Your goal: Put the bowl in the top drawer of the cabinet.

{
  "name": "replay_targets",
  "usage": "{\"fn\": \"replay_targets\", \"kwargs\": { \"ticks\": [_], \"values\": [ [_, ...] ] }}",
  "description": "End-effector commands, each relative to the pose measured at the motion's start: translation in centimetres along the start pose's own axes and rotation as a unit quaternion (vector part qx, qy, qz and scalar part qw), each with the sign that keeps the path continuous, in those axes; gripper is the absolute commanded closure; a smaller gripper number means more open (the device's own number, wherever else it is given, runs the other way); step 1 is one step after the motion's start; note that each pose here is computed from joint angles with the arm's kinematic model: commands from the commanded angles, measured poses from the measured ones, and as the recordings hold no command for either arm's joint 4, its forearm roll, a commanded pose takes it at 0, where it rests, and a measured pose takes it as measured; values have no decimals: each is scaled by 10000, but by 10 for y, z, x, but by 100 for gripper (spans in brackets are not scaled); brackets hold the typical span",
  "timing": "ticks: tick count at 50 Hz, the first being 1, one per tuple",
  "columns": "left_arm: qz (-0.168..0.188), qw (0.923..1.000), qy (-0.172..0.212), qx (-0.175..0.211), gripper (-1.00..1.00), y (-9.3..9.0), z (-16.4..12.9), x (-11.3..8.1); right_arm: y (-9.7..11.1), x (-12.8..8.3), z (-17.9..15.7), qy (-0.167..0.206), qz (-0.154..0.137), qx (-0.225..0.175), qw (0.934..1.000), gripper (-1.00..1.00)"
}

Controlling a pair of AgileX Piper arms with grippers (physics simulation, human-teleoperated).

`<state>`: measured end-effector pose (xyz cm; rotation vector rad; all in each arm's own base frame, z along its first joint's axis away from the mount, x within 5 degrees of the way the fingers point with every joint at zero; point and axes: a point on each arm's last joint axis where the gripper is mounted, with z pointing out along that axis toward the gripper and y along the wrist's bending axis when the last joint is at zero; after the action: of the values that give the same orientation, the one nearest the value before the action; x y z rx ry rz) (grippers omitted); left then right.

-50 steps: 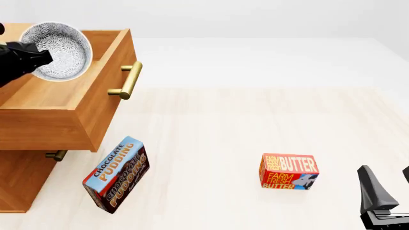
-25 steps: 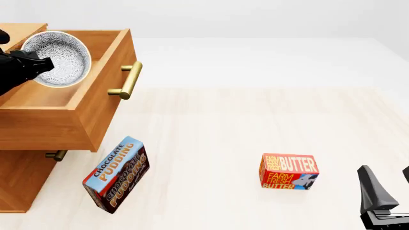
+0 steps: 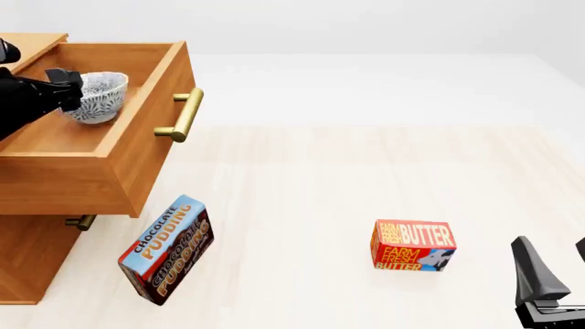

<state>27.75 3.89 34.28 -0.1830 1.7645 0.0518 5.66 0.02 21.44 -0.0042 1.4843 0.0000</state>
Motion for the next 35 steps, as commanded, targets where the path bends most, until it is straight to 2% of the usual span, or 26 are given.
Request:
{"fn": "replay_targets", "kwargs": {
  "ticks": [1, 35],
  "values": [
    [-34, 10000, -17, 15, -100, -1, -1, -1, 0, 0, 0, 0, 2, 1, 10000, -100],
    [-118, 9994, -264, 173, -100, -9, -32, -17, 0, 0, 0, 0, -1, 0, 10000, -100]
  ]
}}
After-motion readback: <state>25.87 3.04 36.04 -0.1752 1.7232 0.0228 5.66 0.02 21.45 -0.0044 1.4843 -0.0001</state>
